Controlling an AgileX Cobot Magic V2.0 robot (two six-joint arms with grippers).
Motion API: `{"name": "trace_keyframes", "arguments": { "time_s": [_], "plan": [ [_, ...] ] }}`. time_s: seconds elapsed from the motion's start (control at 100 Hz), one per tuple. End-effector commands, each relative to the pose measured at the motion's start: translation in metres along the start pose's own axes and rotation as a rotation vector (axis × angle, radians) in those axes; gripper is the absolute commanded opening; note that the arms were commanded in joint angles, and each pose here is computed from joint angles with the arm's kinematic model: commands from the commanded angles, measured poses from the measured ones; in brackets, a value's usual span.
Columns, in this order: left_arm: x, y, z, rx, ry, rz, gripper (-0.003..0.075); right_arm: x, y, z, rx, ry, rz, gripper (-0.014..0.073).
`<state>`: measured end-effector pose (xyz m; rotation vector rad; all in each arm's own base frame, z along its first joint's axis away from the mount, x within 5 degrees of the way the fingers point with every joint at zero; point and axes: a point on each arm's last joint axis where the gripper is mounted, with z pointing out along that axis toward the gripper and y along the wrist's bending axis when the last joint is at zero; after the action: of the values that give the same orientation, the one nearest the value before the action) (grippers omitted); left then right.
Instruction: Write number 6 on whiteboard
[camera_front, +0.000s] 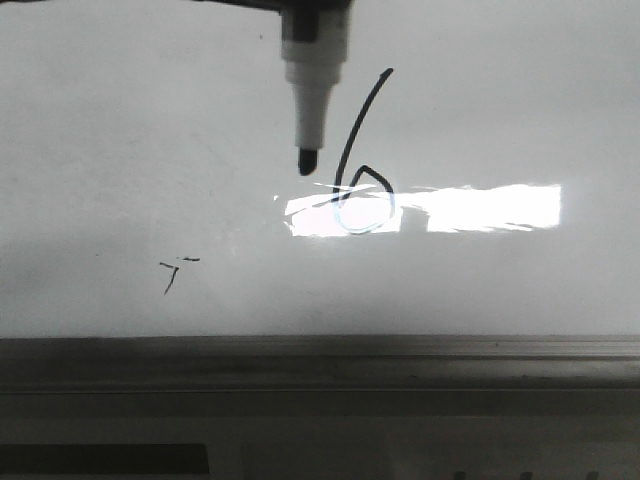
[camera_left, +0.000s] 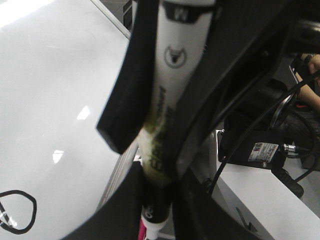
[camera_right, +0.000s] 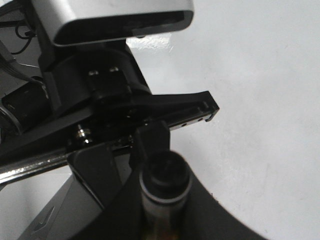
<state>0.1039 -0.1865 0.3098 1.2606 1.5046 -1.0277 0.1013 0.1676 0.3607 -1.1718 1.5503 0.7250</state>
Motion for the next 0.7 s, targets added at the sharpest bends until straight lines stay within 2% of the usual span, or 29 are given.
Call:
{"name": "trace_keyframes", "arguments": {
  "time_s": [0.0, 0.09, 0.14, 0.19, 0.31, 0.38, 0.52, 0.69],
  "plan": [
    [-0.016, -0.001, -0.003, 0.011, -0.07, -0.032, -0.002, -0.015, -0.003, -0.004, 0.031, -0.073, 0.02, -0.0044],
    [-0.015, -0.001, -0.003, 0.011, -0.069, -0.033, -0.002, -0.013, -0.003, -0.001, 0.015, -0.055, 0.028, -0.0031],
    [-0.015, -0.001, -0.002, 0.014, -0.066, -0.035, -0.002, -0.012, -0.003, 0.001, 0.009, -0.047, 0.035, 0.0013],
    [-0.012, 0.0, -0.001, 0.017, -0.057, -0.041, -0.002, -0.011, -0.003, 0.003, 0.006, -0.045, 0.045, 0.0097],
    [-0.003, -0.001, 0.0, 0.017, -0.033, -0.058, -0.002, -0.009, -0.003, 0.007, -0.003, -0.035, 0.075, 0.0366],
    [0.004, -0.001, 0.0, 0.01, -0.015, -0.071, -0.002, -0.006, -0.004, 0.011, -0.005, -0.021, 0.079, 0.0456],
    [0.02, -0.001, 0.001, -0.006, 0.026, -0.097, -0.002, 0.0, -0.005, 0.021, -0.009, 0.014, 0.089, 0.0493],
    [0.035, -0.001, 0.001, -0.019, 0.054, -0.147, -0.002, -0.006, -0.014, 0.02, 0.078, -0.05, 0.088, 0.0493]
  ]
}}
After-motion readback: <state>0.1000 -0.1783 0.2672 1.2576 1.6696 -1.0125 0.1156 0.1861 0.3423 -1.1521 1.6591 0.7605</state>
